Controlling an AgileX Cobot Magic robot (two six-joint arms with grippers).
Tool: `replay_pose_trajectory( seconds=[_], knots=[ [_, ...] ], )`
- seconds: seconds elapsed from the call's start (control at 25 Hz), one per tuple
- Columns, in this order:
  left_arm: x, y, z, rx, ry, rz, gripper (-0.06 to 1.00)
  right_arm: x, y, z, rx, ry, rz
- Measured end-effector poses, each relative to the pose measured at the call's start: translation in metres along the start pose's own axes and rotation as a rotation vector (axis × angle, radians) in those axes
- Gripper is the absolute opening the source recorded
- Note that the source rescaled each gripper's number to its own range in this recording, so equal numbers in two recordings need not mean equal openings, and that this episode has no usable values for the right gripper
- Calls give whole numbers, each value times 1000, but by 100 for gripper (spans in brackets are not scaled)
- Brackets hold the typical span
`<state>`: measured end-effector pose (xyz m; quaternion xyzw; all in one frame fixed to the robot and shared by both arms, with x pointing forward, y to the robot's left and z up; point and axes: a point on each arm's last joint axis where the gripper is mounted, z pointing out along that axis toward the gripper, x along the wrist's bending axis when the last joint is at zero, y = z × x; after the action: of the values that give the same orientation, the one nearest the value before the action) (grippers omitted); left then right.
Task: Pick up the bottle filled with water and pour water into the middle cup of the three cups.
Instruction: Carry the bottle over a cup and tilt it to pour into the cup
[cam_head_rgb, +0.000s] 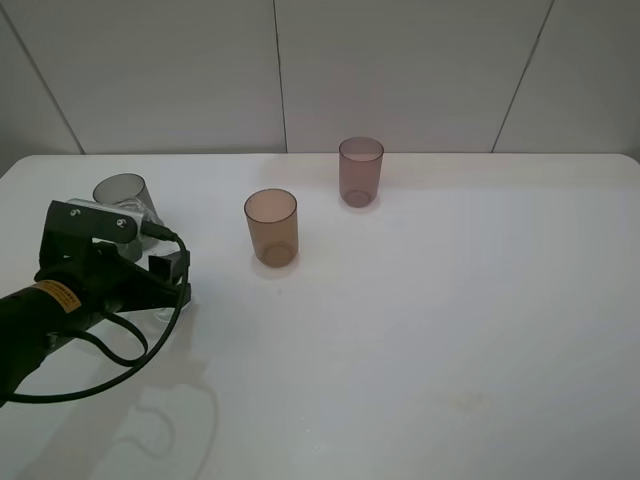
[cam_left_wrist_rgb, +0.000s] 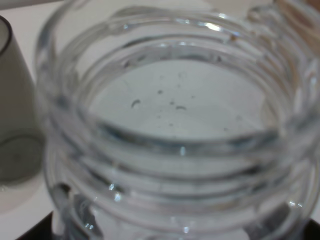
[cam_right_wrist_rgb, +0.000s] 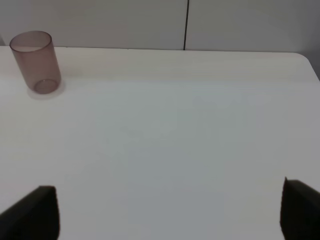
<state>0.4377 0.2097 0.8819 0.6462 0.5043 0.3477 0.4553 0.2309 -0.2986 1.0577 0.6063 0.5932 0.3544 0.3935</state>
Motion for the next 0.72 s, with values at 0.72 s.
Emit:
replay_pose_trajectory(
  seconds=[0.72],
  knots=[
    [-35, 86, 24, 285, -194, 255, 1, 0, 0, 0, 0, 0, 0]
  ],
)
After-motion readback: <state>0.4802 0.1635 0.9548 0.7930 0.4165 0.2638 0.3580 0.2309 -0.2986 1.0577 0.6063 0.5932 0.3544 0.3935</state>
